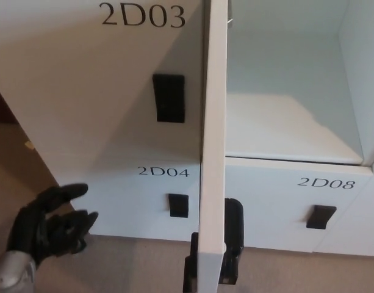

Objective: The robot walks towards an open cabinet and lifts its left hand to push the door towards the right to close it.

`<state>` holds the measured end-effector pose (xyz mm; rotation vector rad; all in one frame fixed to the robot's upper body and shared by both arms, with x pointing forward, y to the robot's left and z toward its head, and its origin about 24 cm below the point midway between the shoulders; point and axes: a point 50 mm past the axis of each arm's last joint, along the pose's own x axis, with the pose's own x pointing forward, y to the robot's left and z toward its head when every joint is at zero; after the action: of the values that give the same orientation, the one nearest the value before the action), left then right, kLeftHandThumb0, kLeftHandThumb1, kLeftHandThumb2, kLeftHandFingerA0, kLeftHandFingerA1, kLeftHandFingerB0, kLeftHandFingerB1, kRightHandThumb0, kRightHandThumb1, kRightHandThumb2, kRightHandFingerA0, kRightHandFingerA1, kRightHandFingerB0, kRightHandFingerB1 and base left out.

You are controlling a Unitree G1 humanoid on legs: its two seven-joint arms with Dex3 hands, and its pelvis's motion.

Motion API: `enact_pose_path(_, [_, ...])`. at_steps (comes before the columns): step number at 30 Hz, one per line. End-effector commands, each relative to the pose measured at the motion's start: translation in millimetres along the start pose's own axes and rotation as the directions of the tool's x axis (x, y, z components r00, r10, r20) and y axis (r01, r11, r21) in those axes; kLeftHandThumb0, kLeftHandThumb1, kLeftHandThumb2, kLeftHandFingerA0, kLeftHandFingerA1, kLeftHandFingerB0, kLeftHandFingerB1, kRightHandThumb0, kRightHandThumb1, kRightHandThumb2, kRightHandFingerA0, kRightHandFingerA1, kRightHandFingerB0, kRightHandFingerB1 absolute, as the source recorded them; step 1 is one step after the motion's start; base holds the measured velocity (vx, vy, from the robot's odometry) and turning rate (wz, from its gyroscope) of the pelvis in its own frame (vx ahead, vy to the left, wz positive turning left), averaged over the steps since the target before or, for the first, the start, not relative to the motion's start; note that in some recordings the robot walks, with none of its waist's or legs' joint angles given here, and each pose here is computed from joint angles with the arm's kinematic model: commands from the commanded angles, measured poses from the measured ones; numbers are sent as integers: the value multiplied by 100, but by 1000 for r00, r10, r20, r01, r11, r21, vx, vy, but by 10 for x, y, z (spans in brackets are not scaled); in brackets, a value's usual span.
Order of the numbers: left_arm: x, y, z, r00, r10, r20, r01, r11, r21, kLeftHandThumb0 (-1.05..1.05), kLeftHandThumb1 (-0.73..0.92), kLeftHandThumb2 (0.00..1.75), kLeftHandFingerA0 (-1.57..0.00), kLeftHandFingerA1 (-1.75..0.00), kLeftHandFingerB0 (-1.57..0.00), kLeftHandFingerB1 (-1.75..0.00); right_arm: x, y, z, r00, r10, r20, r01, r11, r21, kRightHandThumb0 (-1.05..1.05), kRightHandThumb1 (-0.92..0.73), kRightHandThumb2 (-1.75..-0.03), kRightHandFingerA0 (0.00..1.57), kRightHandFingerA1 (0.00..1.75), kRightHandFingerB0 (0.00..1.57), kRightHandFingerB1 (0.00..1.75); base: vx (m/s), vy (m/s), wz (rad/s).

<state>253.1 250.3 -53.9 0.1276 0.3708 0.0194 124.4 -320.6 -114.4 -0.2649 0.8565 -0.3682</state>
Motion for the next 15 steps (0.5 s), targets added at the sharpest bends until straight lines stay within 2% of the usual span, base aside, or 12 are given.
enact_pose_path(1, [138,-52,267,998,-31,53,29,999,36,-77,51,58,-46,-50,-44,-61,-9,3,-29,1000,8,-12,-7,1000,2,-41,-65,-59,75,53,66,51,0,0,0])
enact_pose_path(3, [182,-126,375,995,-54,82,50,997,56,-77,49,58,-49,-51,-49,-60,-18,11,-52,1000,9,-16,-9,1000,7,-40,-65,-60,75,53,66,51,0,0,0])
enact_pose_path(4, [206,-193,451,991,-91,100,81,992,93,-79,51,57,-57,-54,-61,-62,-22,17,-58,1000,11,-15,-11,1000,8,-39,-66,-60,75,53,66,51,0,0,0])
enact_pose_path(6, [218,-240,502,987,-117,112,103,987,120,-79,51,57,-57,-54,-61,-62,-24,21,-61,1000,12,-14,-12,1000,9,-39,-66,-60,75,53,66,51,0,0,0])
enact_pose_path(7, [218,-360,604,966,-223,128,190,954,230,-85,29,83,-69,-58,-91,-61,-19,19,-45,1000,11,-9,-11,1000,4,-41,-65,-60,75,54,65,51,0,0,0])
enact_pose_path(8, [218,-360,604,966,-223,128,190,954,230,-85,29,83,-69,-58,-91,-61,-19,19,-45,1000,11,-9,-11,1000,4,-41,-65,-60,75,54,65,51,0,0,0])
enact_pose_path(9, [174,-551,725,910,-400,111,329,858,395,-79,32,83,-74,-60,-79,-54,-7,18,-12,1000,10,0,-10,1000,-4,-39,-66,-59,74,53,65,50,0,0,0])
enact_pose_path(11, [130,-643,766,869,-489,80,401,788,467,-79,32,83,-74,-60,-79,-54,1,20,8,1000,10,4,-10,1000,-7,-39,-66,-59,74,53,65,50,0,0,0])
enact_pose_path(12, [87,-734,777,821,-570,33,472,710,522,-72,47,57,-83,-48,-90,-45,2,21,11,1000,11,5,-11,1000,-13,-42,-65,-59,74,52,64,48,0,0,0])
enact_pose_path(13, [56,-793,778,788,-616,-2,514,656,553,-72,47,57,-83,-48,-90,-45,2,22,11,1000,12,4,-12,1000,-17,-42,-65,-59,74,52,64,48,0,0,0])
enact_pose_path(14, [17,-889,763,734,-676,-61,572,569,591,-79,36,80,-85,-56,-81,-50,1,25,10,1000,14,5,-14,1000,-15,-41,-66,-59,73,54,63,48,0,0,0])
enact_pose_path(15, [17,-889,763,734,-676,-61,572,569,591,-79,36,80,-85,-56,-81,-50,1,25,10,1000,14,5,-14,1000,-15,-41,-66,-59,73,54,63,48,0,0,0])
